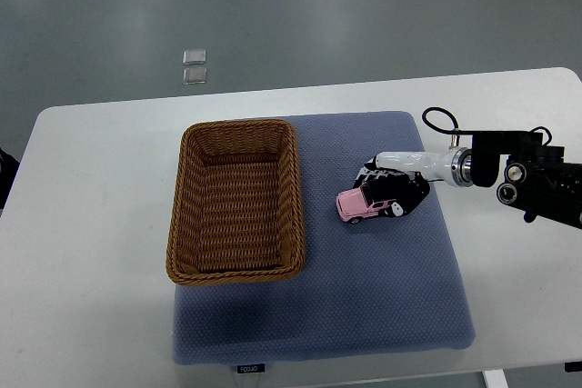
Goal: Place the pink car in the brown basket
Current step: 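Close the right hand's fingers around the pink SUV and lift, then carry the held SUV toward the wicker basket and lower it inside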
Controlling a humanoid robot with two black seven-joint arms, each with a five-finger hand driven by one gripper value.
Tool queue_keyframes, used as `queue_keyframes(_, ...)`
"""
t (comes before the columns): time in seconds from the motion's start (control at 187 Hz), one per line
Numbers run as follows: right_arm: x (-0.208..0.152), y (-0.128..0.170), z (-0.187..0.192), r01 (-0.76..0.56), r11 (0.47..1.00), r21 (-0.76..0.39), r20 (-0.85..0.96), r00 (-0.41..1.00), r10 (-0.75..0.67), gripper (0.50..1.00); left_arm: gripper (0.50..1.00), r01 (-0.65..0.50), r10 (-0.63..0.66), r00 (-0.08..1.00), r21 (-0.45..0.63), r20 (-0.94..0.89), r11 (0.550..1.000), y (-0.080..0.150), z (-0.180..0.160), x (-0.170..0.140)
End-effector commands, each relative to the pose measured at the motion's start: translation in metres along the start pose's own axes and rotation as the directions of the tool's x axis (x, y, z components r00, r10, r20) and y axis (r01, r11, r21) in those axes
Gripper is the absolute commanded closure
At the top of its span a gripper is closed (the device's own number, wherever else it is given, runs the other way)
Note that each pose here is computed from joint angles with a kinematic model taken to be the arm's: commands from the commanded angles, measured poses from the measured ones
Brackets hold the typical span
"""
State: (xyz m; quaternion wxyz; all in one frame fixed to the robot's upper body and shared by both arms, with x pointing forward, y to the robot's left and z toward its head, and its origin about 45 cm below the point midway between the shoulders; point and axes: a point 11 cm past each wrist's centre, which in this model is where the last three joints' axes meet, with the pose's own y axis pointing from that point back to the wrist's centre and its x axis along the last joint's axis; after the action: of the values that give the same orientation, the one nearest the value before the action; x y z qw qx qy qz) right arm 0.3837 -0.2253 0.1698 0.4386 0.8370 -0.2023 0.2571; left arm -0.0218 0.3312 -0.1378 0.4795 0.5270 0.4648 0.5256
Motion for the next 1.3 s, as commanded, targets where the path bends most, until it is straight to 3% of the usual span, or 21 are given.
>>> queue_keyframes(0.0,-0.001,0.000,0.000,0.004,1.000,-0.001,-0.003,1.000,-0.004,1.000,0.500,0.001,-0.001,1.000,0.000,0.000,1.000,0.000,0.000,0.000)
queue_keyframes(0.402,0.013,0.005,-0.002,-0.018,1.000,0.004,-0.013,1.000,0.018,1.000,0.500,0.000,0.000,1.000,0.000,0.000,1.000,0.000,0.000,0.000)
queue_keyframes(0.744,0.083,0.023,-0.018,-0.137,0.991,0.004,-0.080,0.987,0.137,1.000,0.500,0.000,0.000,1.000,0.000,0.000,1.000,0.000,0.000,0.000)
queue_keyframes(0.991,0.136,0.033,-0.069,-0.212,0.973,0.089,-0.121,0.968,0.221,1.000,0.500,0.000,0.000,1.000,0.000,0.000,1.000,0.000,0.000,0.000)
queue_keyframes(1.162,0.128,0.010,-0.118,-0.167,0.968,0.189,-0.123,0.974,0.192,1.000,0.500,0.000,0.000,1.000,0.000,0.000,1.000,0.000,0.000,0.000)
queue_keyframes(1.296,0.099,-0.019,-0.156,-0.094,0.960,0.262,-0.130,0.983,0.132,1.000,0.500,0.001,-0.001,1.000,0.000,0.000,1.000,0.000,0.000,0.000)
